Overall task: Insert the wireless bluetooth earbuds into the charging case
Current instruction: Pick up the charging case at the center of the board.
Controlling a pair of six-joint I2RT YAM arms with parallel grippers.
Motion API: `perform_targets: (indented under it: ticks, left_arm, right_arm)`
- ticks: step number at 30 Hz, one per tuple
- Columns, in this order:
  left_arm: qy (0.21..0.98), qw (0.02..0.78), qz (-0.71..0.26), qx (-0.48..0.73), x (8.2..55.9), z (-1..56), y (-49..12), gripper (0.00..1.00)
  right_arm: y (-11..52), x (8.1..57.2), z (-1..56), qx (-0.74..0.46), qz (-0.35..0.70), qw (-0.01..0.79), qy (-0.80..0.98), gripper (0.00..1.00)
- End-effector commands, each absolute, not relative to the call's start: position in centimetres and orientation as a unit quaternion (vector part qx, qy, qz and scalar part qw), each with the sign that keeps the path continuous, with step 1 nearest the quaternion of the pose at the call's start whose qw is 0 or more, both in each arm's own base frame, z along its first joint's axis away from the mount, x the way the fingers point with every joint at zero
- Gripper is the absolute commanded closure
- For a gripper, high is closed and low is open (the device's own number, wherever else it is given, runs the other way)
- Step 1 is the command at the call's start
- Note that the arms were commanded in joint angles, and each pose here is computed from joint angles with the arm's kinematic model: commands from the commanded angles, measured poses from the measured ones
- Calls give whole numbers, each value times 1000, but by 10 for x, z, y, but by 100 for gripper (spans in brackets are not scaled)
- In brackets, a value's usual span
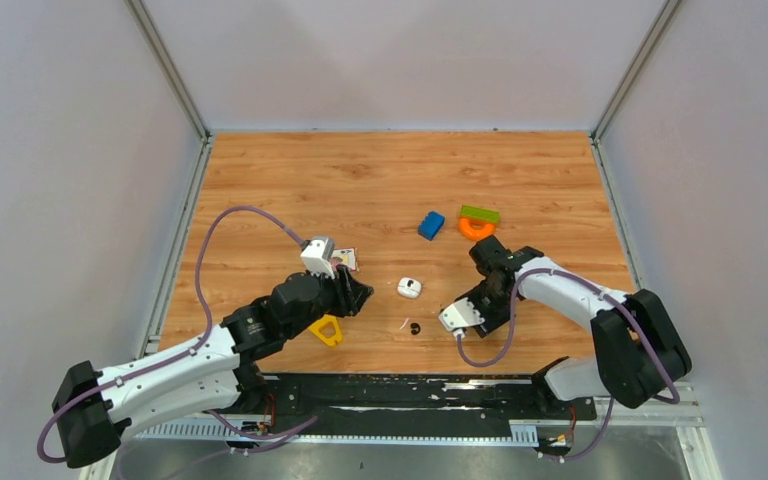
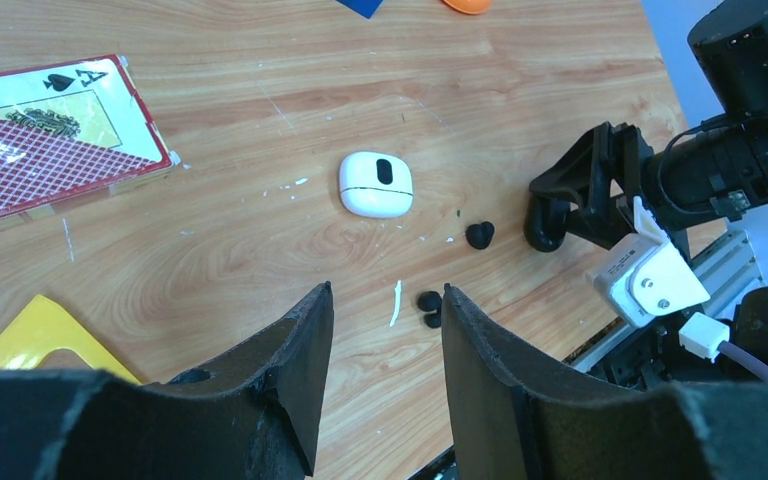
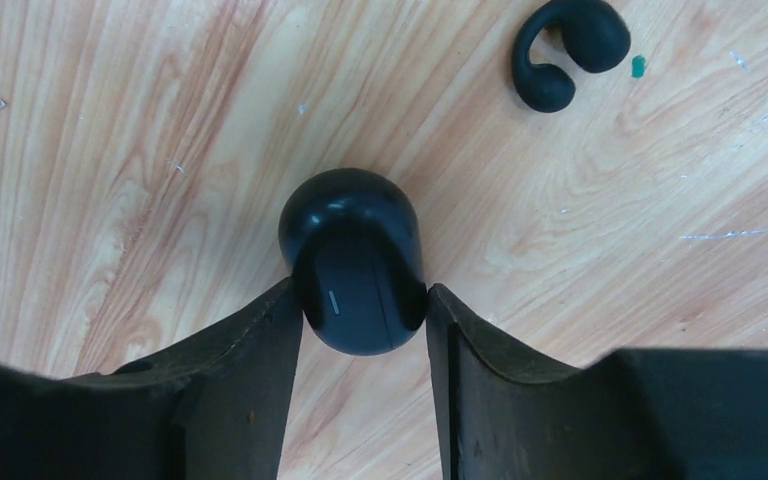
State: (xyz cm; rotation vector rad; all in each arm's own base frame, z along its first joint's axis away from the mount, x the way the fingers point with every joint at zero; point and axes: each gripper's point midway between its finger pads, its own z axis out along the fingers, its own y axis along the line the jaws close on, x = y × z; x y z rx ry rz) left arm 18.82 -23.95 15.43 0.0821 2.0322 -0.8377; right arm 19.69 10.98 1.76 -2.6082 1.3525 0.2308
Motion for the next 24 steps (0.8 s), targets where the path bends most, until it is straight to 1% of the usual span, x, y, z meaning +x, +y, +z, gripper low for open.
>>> perform_targets:
  ticks: [1,5,8,13,16,19,24]
  left_arm:
    - [818,459,-344,38,189,154,-241,49]
    - [819,451,-353,40,187,151,-246,49]
    - [809,451,-374,45,186,151,-255,49]
    - [793,444,-412,66,184,152,-280,49]
    - [774,436,-453,81,180,158,-305,48]
    - [730,438,-511,120,171,185,-337,48]
    - [709,447,-534,111,182,214,-364,47]
  right_arm:
    - [109,193,19,-872,76,103,473,54]
    - [118,197,24,-843,85,125,516,64]
    - [126,199,40,-812,92,151,556,68]
    - [146,200,104,-746,115,237,611,69]
    - [155,201,135,-707,146,256,643,70]
    - [162,208,159,-698,159,279,641,70]
    - [177,214,190,-696,182,306,624,69]
